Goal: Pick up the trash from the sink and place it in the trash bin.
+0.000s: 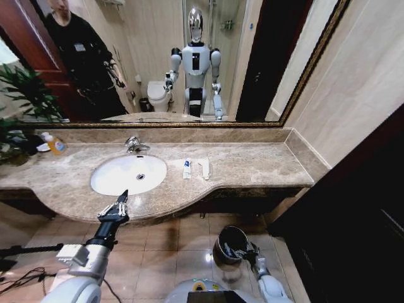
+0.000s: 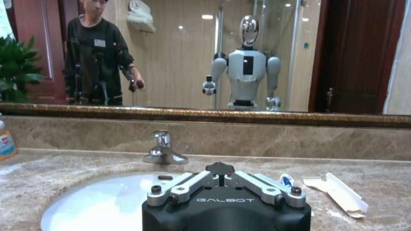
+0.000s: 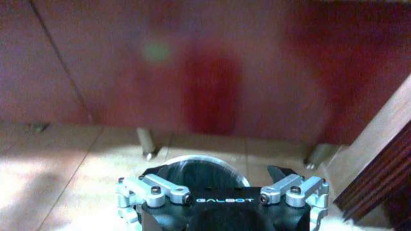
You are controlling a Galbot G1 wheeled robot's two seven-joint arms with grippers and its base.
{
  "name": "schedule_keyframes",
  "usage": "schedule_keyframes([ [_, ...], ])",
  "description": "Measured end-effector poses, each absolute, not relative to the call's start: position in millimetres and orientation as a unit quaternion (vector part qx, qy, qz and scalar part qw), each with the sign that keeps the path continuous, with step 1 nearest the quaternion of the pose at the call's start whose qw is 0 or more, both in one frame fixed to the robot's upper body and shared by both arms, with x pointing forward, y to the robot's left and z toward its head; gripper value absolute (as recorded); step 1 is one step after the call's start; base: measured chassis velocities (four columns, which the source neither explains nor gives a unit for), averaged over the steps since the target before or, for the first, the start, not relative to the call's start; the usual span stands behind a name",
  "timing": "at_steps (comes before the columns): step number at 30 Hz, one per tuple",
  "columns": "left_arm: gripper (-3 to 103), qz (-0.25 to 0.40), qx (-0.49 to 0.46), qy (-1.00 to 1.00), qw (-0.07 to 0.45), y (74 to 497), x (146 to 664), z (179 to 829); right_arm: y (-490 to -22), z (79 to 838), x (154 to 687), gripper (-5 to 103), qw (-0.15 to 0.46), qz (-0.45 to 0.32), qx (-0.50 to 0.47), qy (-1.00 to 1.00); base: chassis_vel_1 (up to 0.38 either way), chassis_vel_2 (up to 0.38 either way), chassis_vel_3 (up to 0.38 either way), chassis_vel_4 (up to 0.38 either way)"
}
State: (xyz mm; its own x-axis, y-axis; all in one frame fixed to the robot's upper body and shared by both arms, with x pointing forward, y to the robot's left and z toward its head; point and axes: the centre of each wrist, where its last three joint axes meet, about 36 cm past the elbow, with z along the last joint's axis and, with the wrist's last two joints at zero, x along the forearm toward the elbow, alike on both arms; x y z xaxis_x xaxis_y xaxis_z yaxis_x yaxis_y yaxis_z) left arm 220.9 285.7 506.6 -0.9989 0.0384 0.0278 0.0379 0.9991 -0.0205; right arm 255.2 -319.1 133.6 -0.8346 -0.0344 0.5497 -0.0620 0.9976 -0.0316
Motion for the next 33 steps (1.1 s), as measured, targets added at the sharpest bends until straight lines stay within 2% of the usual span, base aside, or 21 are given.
schedule_keyframes([
  [6,0,0.01,-0.019,-1.0,0.014,285.7,220.9,506.6,-323.7,207.1,249.8,100,0.243,-0.033,-0.003,-0.969,0.0,0.0,0.0,0.0],
  [20,0,0.01,-0.019,-1.0,0.014,285.7,220.9,506.6,-314.9,365.2,241.5,100,0.133,-0.04,0.014,-0.99,0.0,0.0,0.0,0.0],
  [27,0,0.01,-0.019,-1.0,0.014,285.7,220.9,506.6,-281.7,427.9,277.5,100,0.091,-0.043,0.039,-0.994,0.0,0.0,0.0,0.0],
  [33,0,0.01,-0.019,-1.0,0.014,285.7,220.9,506.6,-269.9,446.7,305.5,100,0.071,-0.031,0.075,-0.994,0.0,0.0,0.0,0.0],
])
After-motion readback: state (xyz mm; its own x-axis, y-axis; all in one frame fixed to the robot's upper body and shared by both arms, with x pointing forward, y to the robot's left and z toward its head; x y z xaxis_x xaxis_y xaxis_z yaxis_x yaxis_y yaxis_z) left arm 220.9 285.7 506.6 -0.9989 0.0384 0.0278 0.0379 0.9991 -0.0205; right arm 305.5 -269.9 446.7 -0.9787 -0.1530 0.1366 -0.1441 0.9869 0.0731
